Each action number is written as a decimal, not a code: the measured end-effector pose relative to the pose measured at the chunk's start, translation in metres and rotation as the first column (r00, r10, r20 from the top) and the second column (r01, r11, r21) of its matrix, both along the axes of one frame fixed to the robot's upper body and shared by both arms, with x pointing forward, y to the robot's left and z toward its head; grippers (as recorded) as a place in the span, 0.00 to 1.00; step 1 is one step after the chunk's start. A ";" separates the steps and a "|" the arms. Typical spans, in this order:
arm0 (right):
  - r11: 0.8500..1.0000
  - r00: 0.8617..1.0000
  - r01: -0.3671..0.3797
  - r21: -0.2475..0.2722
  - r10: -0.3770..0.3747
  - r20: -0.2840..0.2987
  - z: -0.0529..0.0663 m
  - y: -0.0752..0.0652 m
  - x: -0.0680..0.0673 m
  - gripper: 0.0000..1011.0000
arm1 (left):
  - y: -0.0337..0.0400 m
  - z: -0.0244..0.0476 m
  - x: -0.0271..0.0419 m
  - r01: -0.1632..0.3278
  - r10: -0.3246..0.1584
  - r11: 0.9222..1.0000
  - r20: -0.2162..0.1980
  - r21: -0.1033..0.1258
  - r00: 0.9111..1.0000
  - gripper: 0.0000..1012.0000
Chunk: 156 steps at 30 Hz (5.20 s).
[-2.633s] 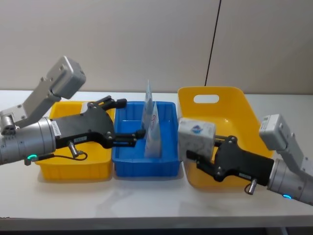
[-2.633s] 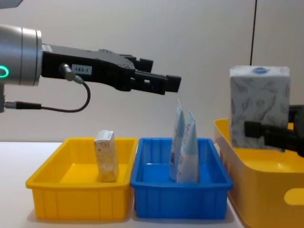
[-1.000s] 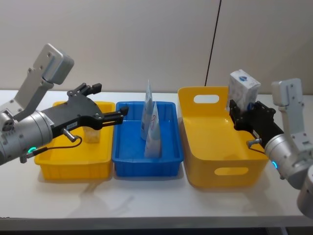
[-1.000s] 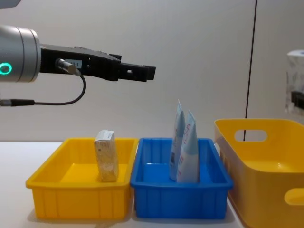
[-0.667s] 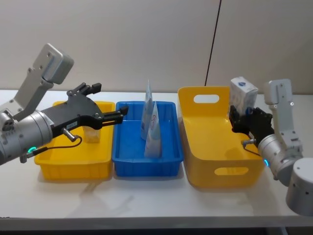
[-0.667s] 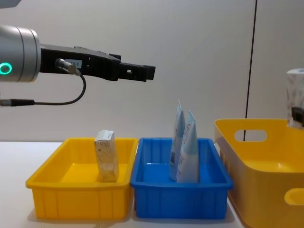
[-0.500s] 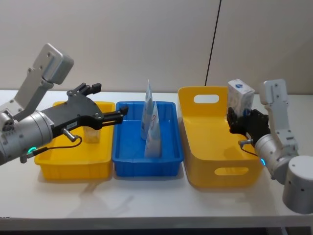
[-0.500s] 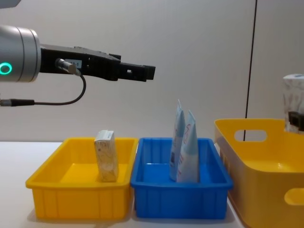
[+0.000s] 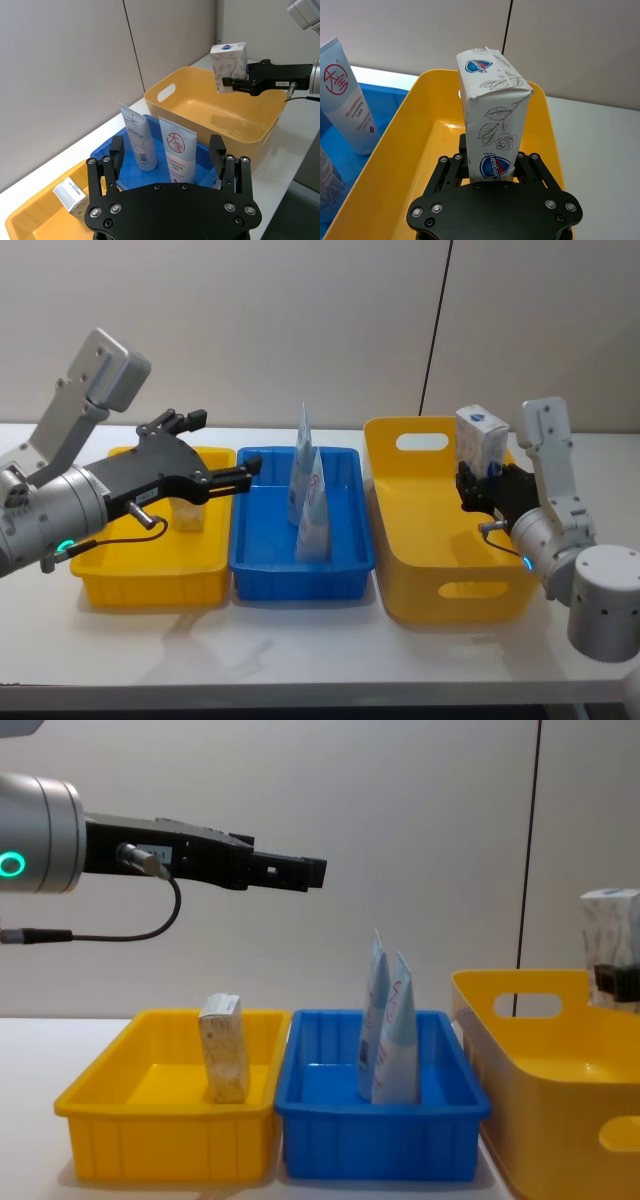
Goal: Bimanual collaborative sorting of washing and personal care products
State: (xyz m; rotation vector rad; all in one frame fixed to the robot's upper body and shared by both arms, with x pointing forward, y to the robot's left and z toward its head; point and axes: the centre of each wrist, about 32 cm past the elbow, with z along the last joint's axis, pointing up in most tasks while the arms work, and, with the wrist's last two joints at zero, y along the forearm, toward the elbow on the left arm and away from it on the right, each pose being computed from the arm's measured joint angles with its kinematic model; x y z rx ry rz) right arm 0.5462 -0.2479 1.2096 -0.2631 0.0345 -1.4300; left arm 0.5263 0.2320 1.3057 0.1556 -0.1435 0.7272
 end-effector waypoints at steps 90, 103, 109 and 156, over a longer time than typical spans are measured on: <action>0.890 0.903 -0.394 0.231 0.422 -0.084 0.051 0.063 -0.023 0.99 | 0.0000 0.0000 0.0000 0.000 0.000 1.000 0.000 0.000 1.000 0.99; 0.906 0.905 -0.384 0.178 0.407 -0.120 0.039 0.087 -0.020 0.99 | 0.0000 0.0000 0.0000 0.000 0.000 1.000 0.000 0.000 1.000 0.99; 0.913 0.907 -0.382 0.146 0.400 -0.130 0.033 0.097 -0.017 0.99 | 0.0000 0.0000 0.0000 0.000 0.000 1.000 0.000 0.000 1.000 0.99; 0.960 0.948 -0.276 0.039 0.279 -0.152 0.007 0.119 0.011 0.82 | 0.0000 0.0000 0.0000 0.000 0.000 1.000 0.000 0.000 1.000 0.99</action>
